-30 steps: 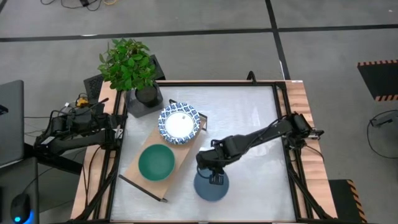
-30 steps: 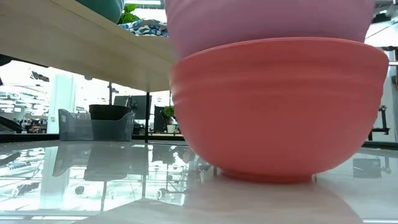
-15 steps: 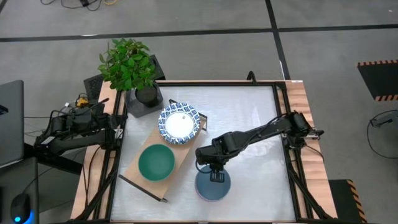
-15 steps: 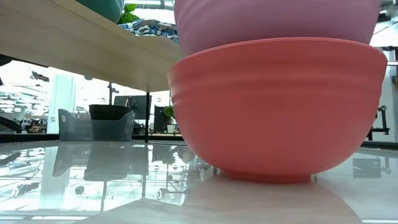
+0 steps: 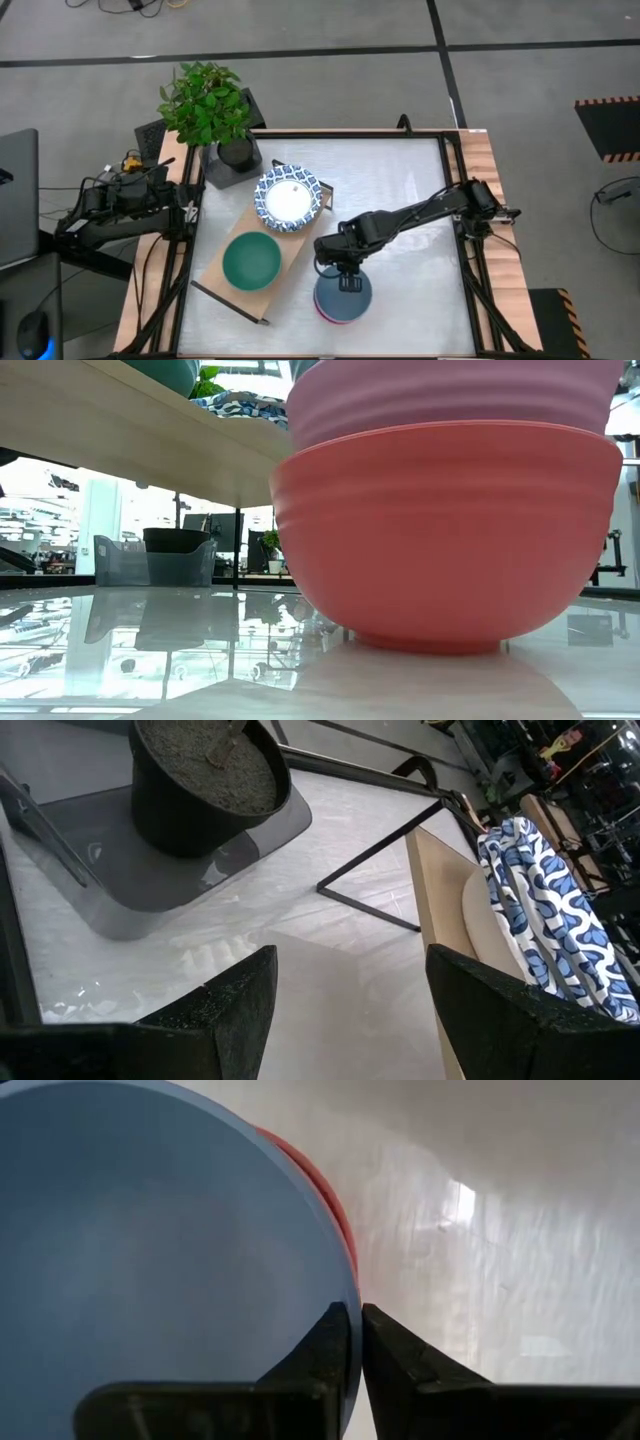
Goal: Place and stack bowls onto a shelf
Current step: Stack the blue bowl on the green bowl on the shelf
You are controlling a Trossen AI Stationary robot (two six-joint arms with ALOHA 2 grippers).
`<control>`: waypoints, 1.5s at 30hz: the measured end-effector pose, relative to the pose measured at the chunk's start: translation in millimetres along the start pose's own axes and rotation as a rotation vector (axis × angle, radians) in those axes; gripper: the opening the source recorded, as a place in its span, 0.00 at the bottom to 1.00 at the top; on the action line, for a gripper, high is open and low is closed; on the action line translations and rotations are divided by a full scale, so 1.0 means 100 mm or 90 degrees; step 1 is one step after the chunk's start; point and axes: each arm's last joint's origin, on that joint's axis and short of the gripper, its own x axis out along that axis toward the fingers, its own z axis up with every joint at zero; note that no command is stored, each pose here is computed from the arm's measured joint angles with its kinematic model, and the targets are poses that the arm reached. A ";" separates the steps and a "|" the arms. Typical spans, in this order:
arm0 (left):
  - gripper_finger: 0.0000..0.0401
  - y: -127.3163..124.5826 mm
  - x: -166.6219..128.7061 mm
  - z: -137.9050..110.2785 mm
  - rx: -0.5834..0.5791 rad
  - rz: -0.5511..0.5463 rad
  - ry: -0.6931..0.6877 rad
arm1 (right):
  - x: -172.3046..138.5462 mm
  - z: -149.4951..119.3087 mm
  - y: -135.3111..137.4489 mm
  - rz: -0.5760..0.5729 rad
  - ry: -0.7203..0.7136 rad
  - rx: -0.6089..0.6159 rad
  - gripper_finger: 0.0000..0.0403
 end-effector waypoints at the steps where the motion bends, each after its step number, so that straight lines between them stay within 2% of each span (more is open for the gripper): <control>1: 0.60 0.00 0.00 0.00 0.000 0.000 0.000 | 0.00 0.00 0.00 0.000 0.000 -0.001 0.13; 8: 0.60 0.00 0.00 0.00 0.000 0.000 0.000 | 0.00 0.02 -0.02 0.005 -0.005 0.000 0.13; 16: 0.60 0.00 0.00 0.00 0.000 0.000 0.000 | -0.01 0.04 -0.08 0.064 0.005 0.011 0.13; 30: 0.60 0.00 0.00 0.00 0.000 0.000 0.000 | -0.02 0.07 -0.18 0.043 -0.005 0.016 0.14; 33: 0.60 0.00 0.00 0.00 0.000 0.000 0.000 | -0.02 0.08 -0.18 0.042 -0.006 0.015 0.18; 41: 0.60 0.00 0.00 0.00 0.009 -0.001 0.001 | -0.02 0.08 -0.18 0.039 -0.006 0.016 0.37; 45: 0.60 0.00 0.00 0.00 0.010 -0.001 0.001 | -0.02 0.08 -0.19 0.018 -0.012 0.015 0.38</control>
